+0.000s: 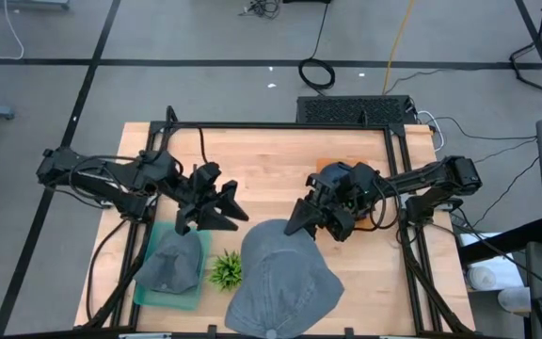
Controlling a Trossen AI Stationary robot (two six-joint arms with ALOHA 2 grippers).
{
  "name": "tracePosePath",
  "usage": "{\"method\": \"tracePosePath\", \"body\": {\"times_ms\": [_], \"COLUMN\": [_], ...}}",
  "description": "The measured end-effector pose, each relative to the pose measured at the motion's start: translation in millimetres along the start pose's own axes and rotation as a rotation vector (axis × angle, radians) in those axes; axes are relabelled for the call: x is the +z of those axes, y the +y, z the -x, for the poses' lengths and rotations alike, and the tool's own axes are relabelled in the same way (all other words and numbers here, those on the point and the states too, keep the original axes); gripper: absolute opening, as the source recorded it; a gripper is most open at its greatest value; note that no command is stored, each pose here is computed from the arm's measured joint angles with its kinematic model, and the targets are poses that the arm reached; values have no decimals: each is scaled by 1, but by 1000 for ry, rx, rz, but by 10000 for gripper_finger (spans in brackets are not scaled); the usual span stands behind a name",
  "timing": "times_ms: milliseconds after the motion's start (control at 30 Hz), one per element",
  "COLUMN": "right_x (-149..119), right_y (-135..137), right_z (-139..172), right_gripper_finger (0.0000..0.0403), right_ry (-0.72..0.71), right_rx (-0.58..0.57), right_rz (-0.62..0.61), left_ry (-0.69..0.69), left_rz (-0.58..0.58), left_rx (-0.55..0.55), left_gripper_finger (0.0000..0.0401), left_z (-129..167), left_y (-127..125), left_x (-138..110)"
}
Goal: Pick & Place hat
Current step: Put the gray cap into the green bin
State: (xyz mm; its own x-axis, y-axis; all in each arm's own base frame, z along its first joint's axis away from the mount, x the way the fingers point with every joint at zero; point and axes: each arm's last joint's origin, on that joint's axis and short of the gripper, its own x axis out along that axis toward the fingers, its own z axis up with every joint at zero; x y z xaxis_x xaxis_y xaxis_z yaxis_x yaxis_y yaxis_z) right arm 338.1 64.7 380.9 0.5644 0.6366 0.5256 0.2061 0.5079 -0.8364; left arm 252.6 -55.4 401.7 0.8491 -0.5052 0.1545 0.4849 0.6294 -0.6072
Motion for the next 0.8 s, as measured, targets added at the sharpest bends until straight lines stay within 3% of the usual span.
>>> {"method": "tracePosePath", "body": {"times_ms": [200, 467, 800], "right_x": [-4, -7, -10], "right_y": [-2, 0, 1], "right_z": [2, 4, 5], "right_gripper_finger": [0, 0, 0], "right_ry": [14, 38, 56], "right_rx": [2, 31, 44], "right_rz": [-8, -27, -49], "left_ry": [33, 68, 80], "left_rz": [17, 8, 16], "left_rx": [-20, -125, -113], "left_gripper_finger": [185, 164, 13], "left_z": [-8, -13, -12], "left_y": [7, 5, 6], "left_x": [-5, -6, -7]}}
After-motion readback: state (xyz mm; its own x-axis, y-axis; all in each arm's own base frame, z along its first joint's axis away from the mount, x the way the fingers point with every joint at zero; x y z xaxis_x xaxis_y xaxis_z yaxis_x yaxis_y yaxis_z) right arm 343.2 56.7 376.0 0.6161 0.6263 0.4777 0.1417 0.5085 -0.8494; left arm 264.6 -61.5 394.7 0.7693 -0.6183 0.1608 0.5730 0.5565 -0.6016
